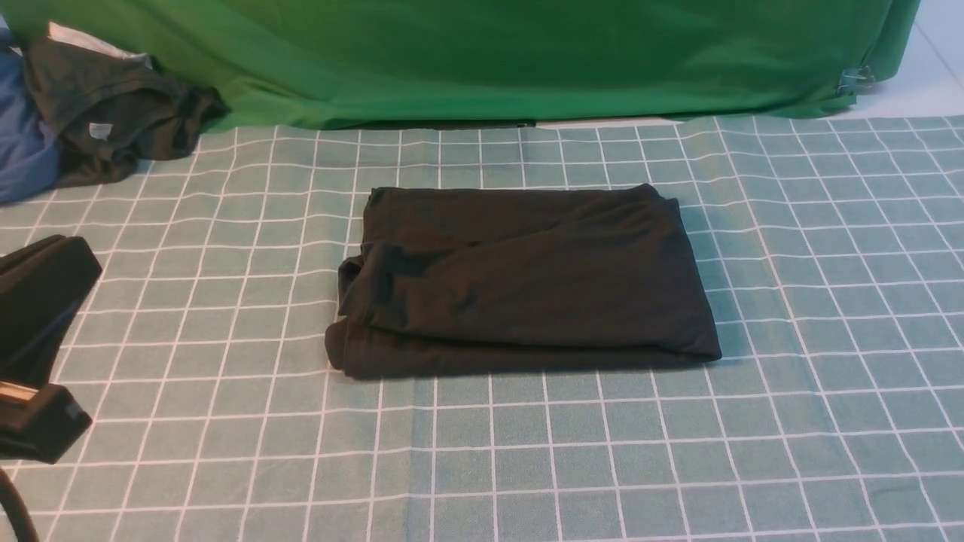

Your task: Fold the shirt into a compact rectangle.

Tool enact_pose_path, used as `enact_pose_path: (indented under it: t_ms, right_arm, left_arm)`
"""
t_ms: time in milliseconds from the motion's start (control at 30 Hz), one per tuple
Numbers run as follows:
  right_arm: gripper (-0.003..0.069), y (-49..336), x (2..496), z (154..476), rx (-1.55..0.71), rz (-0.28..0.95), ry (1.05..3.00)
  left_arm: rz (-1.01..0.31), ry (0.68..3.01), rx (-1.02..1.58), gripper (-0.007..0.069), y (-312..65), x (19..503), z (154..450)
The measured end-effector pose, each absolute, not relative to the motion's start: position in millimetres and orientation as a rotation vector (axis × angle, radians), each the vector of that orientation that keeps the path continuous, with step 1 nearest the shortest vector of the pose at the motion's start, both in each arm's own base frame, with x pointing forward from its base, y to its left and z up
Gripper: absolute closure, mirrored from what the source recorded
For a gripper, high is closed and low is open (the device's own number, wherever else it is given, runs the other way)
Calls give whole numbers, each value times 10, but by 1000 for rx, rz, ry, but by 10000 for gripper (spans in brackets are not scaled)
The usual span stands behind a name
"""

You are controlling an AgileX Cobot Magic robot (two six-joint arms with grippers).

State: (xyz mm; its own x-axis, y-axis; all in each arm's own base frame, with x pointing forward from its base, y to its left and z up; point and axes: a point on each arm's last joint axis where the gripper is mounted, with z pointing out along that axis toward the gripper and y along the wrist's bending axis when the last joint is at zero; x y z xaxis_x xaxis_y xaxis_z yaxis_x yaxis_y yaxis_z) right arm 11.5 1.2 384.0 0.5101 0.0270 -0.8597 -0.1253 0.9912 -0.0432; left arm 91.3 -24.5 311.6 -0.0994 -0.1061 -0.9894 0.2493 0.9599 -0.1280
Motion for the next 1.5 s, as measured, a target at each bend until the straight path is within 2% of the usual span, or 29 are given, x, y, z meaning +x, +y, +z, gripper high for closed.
enact_pose_path:
  t_ms: [100, 233, 400, 500, 700, 1500]
  right_arm:
    - [542, 12, 115, 3840, -104, 92, 1032]
    - [531, 12, 115, 3840, -104, 92, 1032]
    - [512, 12, 115, 3840, -104, 92, 1032]
    - [500, 12, 115, 3840, -104, 92, 1032]
    - [482, 12, 115, 3840, -104, 92, 1032]
    - [436, 10, 112, 3845, -102, 91, 1026]
  left_arm:
    - [-301, 1634, 118, 613, -232, 874, 3030]
    - [-261, 1608, 64, 613, -161, 755, 2701]
    - [-170, 1576, -25, 613, -60, 642, 2135]
    - [-136, 1618, -43, 613, -40, 591, 2013]
    - [-85, 1709, -15, 613, -33, 557, 1918]
    - [-68, 1714, 4, 613, -33, 556, 1914]
